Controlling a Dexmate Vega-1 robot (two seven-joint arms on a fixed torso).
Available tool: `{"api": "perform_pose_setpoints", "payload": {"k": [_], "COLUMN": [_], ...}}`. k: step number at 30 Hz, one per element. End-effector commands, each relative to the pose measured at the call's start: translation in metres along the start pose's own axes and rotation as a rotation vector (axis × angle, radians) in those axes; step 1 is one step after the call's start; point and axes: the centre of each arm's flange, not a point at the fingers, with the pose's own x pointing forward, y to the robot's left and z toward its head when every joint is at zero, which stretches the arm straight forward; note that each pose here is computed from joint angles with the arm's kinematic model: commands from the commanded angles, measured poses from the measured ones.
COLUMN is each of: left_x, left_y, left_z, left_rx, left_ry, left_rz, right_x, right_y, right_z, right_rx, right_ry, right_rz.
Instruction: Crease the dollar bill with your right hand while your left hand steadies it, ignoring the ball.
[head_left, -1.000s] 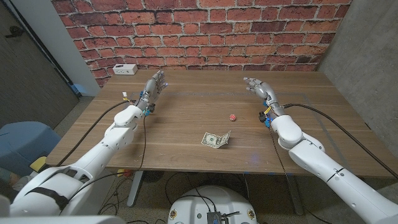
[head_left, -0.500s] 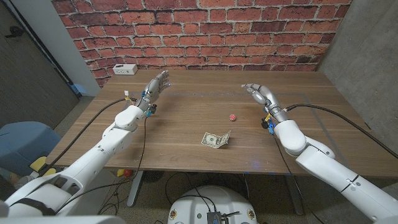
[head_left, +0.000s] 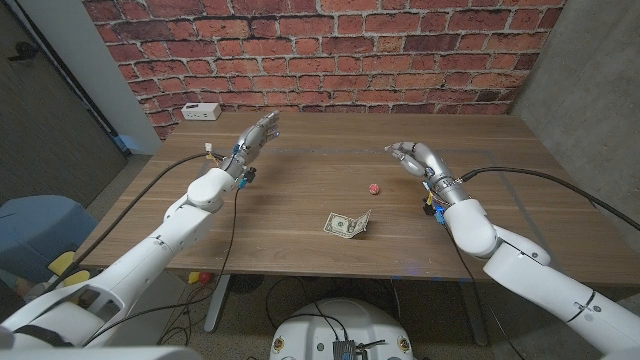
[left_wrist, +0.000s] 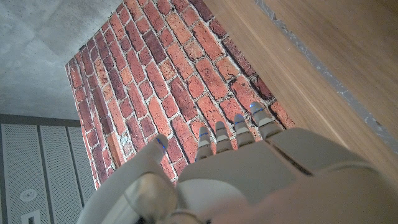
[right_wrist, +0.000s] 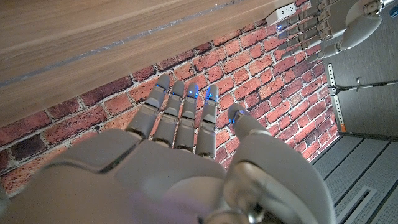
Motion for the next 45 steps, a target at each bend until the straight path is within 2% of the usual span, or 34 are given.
{"api": "perform_pose_setpoints", "payload": {"k": [1,19,30,36,45], "left_x": [-0.002,0.002,0.004,0.004,0.005], "left_y": [-0.010,-0.016,-0.020,-0.022,-0.026], "left_z": [0.010,0.013,0.014,0.013,0.013], "left_rx": [0.039,0.046,0.045,0.045,0.041], "left_ry": [-0.016,-0.021,-0.022,-0.019,-0.014], "left_rz": [-0.041,-0.073,-0.087,-0.099,-0.112], "right_x": [-0.015,-0.030,-0.039,-0.042,-0.048], "right_y": [0.010,0.019,0.027,0.035,0.046], "right_z": [0.015,0.033,0.044,0.049,0.051], "right_rx": [-0.150,-0.274,-0.331,-0.372,-0.374], "right_ry": [-0.010,-0.032,-0.080,-0.100,-0.113], "right_rz": [0.037,0.088,0.102,0.125,0.151]}}
